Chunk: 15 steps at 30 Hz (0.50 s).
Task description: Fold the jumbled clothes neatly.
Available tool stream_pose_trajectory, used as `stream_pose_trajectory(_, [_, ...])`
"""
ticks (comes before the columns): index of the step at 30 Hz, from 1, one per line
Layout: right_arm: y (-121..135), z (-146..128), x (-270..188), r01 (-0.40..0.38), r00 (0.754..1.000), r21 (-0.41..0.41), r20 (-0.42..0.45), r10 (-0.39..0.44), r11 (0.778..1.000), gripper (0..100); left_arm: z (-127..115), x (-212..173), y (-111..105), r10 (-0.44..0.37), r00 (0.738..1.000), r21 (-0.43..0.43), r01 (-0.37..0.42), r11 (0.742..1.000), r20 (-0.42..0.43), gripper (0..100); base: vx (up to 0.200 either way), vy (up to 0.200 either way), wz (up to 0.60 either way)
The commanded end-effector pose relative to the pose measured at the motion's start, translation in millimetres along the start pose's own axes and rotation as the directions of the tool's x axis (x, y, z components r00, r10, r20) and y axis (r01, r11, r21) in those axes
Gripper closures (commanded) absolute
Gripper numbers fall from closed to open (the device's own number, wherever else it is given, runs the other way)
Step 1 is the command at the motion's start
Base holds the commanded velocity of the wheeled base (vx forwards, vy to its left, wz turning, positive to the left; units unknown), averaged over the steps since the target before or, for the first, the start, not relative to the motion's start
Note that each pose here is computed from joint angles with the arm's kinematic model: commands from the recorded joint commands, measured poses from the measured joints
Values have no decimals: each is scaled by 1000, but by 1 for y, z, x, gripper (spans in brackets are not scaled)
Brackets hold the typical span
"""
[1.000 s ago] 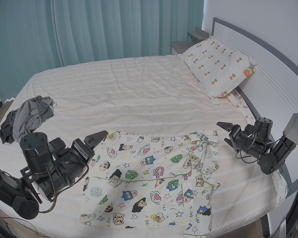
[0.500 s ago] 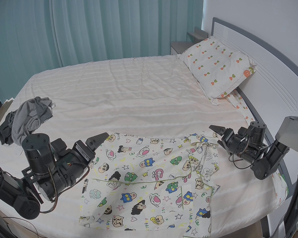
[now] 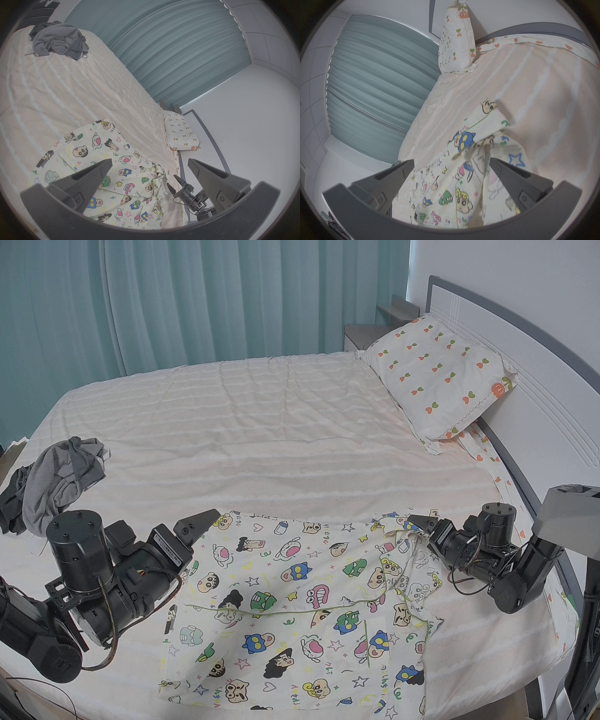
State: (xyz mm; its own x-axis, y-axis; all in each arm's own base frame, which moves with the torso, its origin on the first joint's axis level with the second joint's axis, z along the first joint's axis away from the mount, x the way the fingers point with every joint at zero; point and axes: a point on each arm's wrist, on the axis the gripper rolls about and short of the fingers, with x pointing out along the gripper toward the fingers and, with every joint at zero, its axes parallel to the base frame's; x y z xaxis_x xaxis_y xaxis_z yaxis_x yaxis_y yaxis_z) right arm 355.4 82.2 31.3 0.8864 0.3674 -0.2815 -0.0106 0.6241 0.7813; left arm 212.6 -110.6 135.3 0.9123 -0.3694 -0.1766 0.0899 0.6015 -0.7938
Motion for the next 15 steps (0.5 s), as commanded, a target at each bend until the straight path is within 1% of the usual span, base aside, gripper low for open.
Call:
stream_pose_trajectory(1, [-7, -3, 15, 2, 1000, 1, -1, -2, 1000, 0, -2, 3, 2, 11, 1000, 1, -11, 1000, -8, 0, 0, 0, 0])
stream_pose_trajectory(8, [-13, -8, 19, 26, 1000, 3, -17, -26, 1000, 0, -3, 5, 3, 16, 1000, 2, -16, 1000, -13, 0, 0, 0, 0])
stream_pose_trajectory(12, [-16, -8, 20, 49, 999, 4, 7, -49, 999, 0, -4, 6, 4, 21, 1000, 3, -21, 1000, -17, 0, 0, 0, 0])
stream_pose_trajectory(15, [-13, -8, 18, 51, 999, 2, 17, -51, 999, 0, -4, 6, 4, 21, 1000, 3, -21, 1000, -17, 0, 0, 0, 0])
